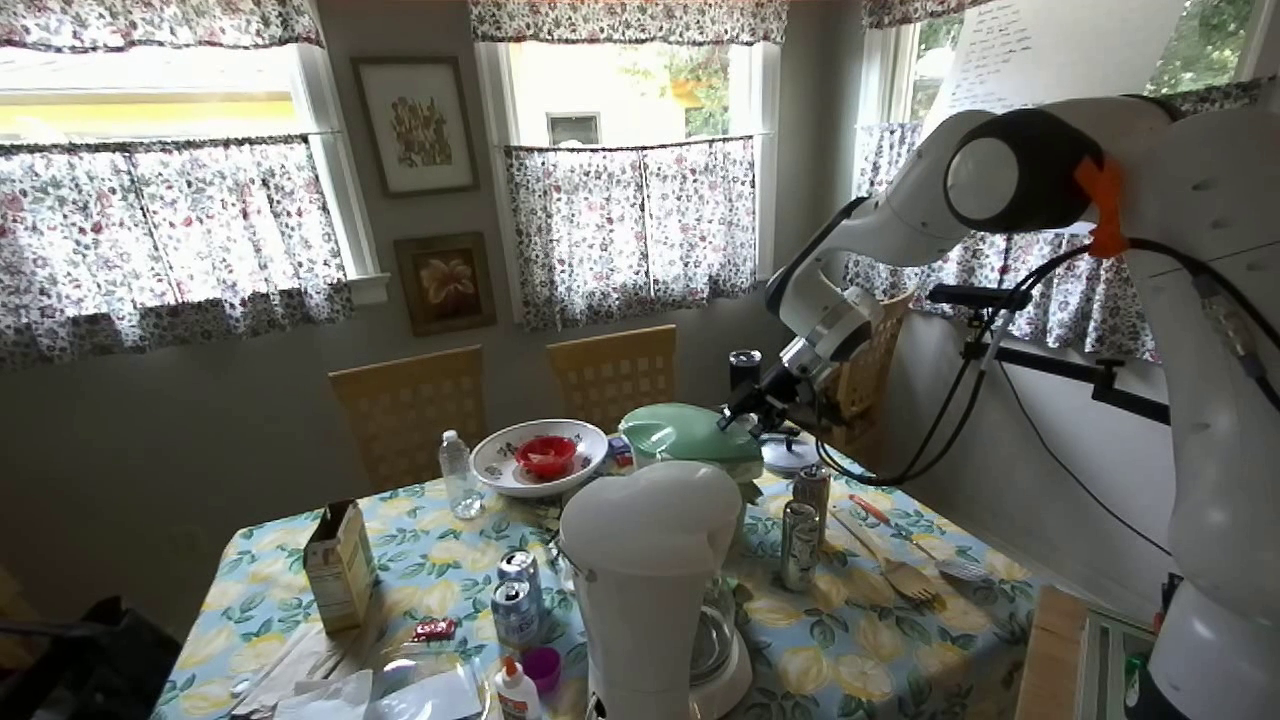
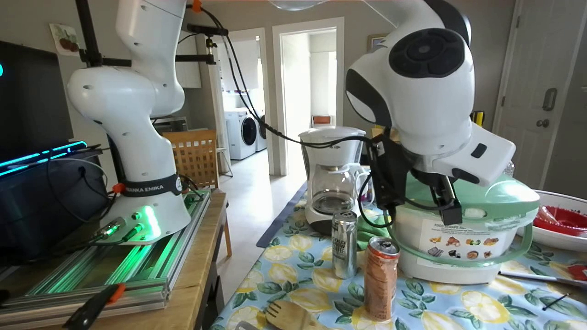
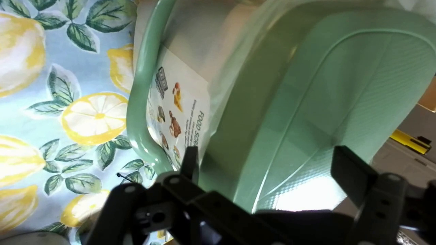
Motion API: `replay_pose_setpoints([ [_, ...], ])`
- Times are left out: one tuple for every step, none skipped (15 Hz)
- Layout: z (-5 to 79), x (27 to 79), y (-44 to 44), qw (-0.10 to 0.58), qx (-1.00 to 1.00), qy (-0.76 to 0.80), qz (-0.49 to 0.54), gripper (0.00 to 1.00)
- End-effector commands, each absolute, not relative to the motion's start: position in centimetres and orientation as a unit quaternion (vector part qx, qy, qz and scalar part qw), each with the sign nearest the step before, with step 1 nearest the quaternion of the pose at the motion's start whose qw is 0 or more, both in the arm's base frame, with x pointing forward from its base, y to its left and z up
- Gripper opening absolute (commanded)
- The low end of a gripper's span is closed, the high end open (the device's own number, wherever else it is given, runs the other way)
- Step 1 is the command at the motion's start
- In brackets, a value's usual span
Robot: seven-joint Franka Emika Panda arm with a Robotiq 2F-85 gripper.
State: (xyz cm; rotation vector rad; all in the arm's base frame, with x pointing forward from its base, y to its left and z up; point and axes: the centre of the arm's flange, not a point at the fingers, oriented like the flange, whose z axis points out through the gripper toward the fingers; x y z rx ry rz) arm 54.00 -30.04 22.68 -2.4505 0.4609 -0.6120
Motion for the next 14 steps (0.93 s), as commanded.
replay_pose_setpoints([
  [22.32, 54.98, -30.73, 0.299, -0.902, 0.179, -0.253, 1.00],
  [22.39, 55.13, -30.74, 0.304, -0.898, 0.183, -0.259, 1.00],
  [22.44, 55.26, -30.74, 0.308, -0.896, 0.186, -0.261, 1.00],
  [22.36, 55.31, -30.72, 0.310, -0.894, 0.188, -0.262, 1.00],
  [22.21, 55.35, -30.70, 0.312, -0.894, 0.190, -0.259, 1.00],
  [22.06, 55.32, -30.66, 0.313, -0.895, 0.191, -0.254, 1.00],
  [21.98, 55.30, -30.61, 0.313, -0.897, 0.190, -0.249, 1.00],
  [21.94, 55.28, -30.62, 0.314, -0.897, 0.189, -0.247, 1.00],
  [21.95, 55.23, -30.63, 0.315, -0.898, 0.188, -0.243, 1.00],
  [22.06, 55.17, -30.59, 0.316, -0.899, 0.186, -0.240, 1.00],
  [22.11, 55.14, -30.60, 0.316, -0.900, 0.185, -0.237, 1.00],
  [22.08, 55.14, -30.63, 0.318, -0.900, 0.184, -0.236, 1.00],
  [21.97, 55.14, -30.68, 0.320, -0.899, 0.184, -0.235, 1.00],
  [21.81, 55.18, -30.72, 0.322, -0.898, 0.185, -0.234, 1.00],
])
